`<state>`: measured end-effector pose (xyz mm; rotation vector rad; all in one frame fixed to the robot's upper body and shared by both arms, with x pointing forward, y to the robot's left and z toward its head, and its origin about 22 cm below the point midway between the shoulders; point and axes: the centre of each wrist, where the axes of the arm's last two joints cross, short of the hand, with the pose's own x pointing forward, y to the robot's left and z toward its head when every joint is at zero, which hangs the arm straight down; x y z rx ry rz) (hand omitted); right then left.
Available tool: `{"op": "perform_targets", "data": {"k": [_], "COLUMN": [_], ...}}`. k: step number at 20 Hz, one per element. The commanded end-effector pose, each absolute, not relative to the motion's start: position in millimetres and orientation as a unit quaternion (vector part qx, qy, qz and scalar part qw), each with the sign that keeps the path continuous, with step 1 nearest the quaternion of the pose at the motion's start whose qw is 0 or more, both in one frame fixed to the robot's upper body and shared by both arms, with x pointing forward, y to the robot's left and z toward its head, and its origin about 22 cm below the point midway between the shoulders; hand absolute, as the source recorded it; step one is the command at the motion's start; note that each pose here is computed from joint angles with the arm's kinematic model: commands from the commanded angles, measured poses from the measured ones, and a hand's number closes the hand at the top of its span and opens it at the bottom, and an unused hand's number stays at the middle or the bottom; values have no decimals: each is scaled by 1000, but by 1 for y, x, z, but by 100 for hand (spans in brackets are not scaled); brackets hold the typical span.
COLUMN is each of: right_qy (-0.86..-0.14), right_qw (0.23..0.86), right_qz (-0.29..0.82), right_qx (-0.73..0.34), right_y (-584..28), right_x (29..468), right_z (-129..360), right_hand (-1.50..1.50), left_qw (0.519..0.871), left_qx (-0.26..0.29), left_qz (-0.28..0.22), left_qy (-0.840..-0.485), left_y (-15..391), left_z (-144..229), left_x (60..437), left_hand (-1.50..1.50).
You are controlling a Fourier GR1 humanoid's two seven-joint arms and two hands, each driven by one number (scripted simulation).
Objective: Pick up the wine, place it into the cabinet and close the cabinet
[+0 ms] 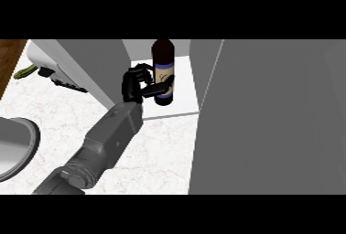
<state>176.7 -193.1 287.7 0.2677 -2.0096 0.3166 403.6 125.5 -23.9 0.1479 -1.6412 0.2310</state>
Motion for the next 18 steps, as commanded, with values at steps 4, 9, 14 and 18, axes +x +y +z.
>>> {"op": "perform_targets", "data": {"k": [4,9,14,18], "right_qy": [-839,-838,-835,-834], "right_qw": [508,508,508,511], "right_qz": [137,140,148,142], "right_qx": [141,141,152,151], "right_y": [-188,-183,-182,-186], "right_x": [172,169,177,174], "right_z": [291,291,283,288], "right_hand": [-150,-150,-150,-150], "left_qw": [675,691,698,698], "left_qx": [49,42,45,64], "left_qz": [131,145,132,132], "left_qy": [-724,-707,-703,-700], "left_y": [133,146,147,148], "left_z": [-43,-71,-75,-78], "left_x": [391,371,367,364], "left_hand": [150,150,150,150]}}
